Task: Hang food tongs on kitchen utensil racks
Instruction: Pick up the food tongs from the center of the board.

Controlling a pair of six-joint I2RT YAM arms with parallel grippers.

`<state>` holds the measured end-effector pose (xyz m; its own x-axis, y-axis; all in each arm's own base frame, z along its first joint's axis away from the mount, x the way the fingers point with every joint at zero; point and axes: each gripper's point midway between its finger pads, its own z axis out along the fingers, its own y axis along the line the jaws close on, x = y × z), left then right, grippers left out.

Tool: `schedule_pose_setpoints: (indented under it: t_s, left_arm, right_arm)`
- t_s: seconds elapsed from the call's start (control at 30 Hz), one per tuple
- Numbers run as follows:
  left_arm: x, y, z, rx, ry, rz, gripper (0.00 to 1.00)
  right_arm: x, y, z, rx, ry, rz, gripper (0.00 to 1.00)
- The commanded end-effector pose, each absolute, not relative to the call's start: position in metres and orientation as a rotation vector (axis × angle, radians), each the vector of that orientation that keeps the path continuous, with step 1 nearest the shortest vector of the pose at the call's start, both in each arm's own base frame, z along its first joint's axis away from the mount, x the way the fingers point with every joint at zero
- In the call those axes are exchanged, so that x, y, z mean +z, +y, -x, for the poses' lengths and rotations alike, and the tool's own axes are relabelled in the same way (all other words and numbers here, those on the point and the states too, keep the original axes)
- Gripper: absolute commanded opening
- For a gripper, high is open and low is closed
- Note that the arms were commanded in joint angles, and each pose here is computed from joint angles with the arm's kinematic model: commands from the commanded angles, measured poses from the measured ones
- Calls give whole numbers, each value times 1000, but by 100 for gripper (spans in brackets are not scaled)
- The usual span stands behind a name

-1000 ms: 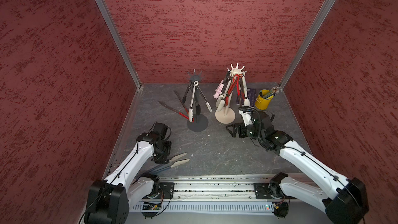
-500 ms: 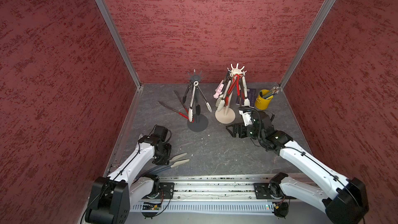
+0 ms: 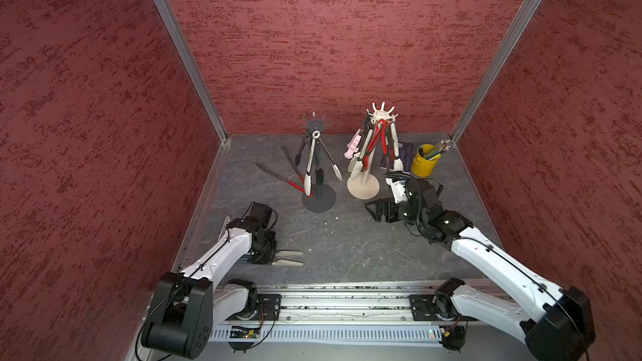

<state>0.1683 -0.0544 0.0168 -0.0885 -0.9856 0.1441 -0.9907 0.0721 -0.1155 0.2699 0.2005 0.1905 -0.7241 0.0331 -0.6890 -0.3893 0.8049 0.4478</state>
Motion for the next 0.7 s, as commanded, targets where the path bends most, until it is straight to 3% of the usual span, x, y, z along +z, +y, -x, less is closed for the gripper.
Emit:
schedule_pose_setpoints:
  t_s: [0.0, 0.4, 0.53, 0.67]
  left_arm:
    - [30, -51, -183, 336, -2376, -2077, 3]
    - [129, -33, -222, 367, -2879, -1841, 0]
    - [181, -25, -236, 281, -3182, -1651, 0]
    - [240, -30, -252, 37, -3571, -1302, 0]
  right_arm:
    - [202, 195, -274, 733, 2244, 249, 99]
    - [206, 191, -279, 695, 2230, 251, 99]
    - [209, 190, -283, 682, 2222, 252, 99]
    - [210, 191, -286, 680, 2218, 255, 99]
